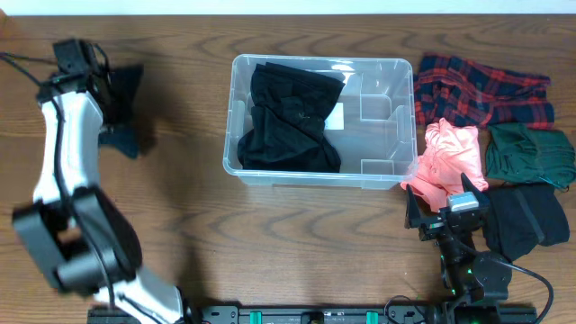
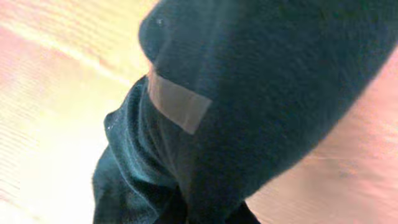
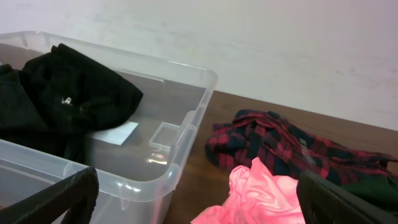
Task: Pack container
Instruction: 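Carry the teal shorts with left gripper and release into the bin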
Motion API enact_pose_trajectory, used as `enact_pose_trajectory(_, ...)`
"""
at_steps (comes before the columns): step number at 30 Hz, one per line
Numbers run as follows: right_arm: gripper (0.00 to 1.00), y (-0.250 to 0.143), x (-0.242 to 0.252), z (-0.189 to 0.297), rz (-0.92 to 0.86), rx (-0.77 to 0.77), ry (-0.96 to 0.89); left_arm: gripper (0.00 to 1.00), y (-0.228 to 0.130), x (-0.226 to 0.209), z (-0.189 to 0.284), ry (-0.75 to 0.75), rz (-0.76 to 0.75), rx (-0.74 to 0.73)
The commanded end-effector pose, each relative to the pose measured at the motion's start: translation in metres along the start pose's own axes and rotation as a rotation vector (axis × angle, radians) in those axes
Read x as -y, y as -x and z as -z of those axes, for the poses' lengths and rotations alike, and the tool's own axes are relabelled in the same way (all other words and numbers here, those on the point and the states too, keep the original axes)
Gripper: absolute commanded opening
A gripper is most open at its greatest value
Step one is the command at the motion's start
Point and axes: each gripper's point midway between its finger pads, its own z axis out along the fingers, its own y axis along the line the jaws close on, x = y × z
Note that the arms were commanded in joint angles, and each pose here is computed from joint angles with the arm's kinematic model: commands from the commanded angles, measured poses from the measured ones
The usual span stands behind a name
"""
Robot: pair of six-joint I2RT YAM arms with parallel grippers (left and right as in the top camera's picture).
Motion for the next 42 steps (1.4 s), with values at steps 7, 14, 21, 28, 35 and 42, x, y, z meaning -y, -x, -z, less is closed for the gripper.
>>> enact_pose_trajectory(7, 0.99, -0.001, 0.002, 0.0, 0.004, -0.001, -0.01, 0.06, 0.022, 0.129, 0.137, -0.301, -0.131, 0.32)
enact_pose_trajectory(14, 0.99, -0.001, 0.002, 0.0, 0.003, -0.001, -0.01, 0.06, -0.01, 0.238, 0.187, -0.519, -0.21, 0.379)
enact_pose_trajectory(21, 0.99, -0.001, 0.002, 0.0, 0.004, -0.002, -0.01, 0.06, -0.061, 0.331, 0.22, -0.695, -0.36, 0.394)
enact_pose_trajectory(28, 0.99, -0.001, 0.002, 0.0, 0.004, -0.002, -0.01, 0.06, -0.098, 0.389, 0.203, -0.74, -0.473, 0.368)
enact_pose_trajectory(35, 0.99, -0.001, 0.002, 0.0, 0.004, -0.002, -0.01, 0.06, -0.126, 0.414, 0.156, -0.697, -0.577, 0.298)
enact_pose_trajectory(42, 0.99, -0.001, 0.002, 0.0, 0.004, -0.002, -0.01, 0.06, -0.147, 0.43, 0.142, -0.662, -0.653, 0.3)
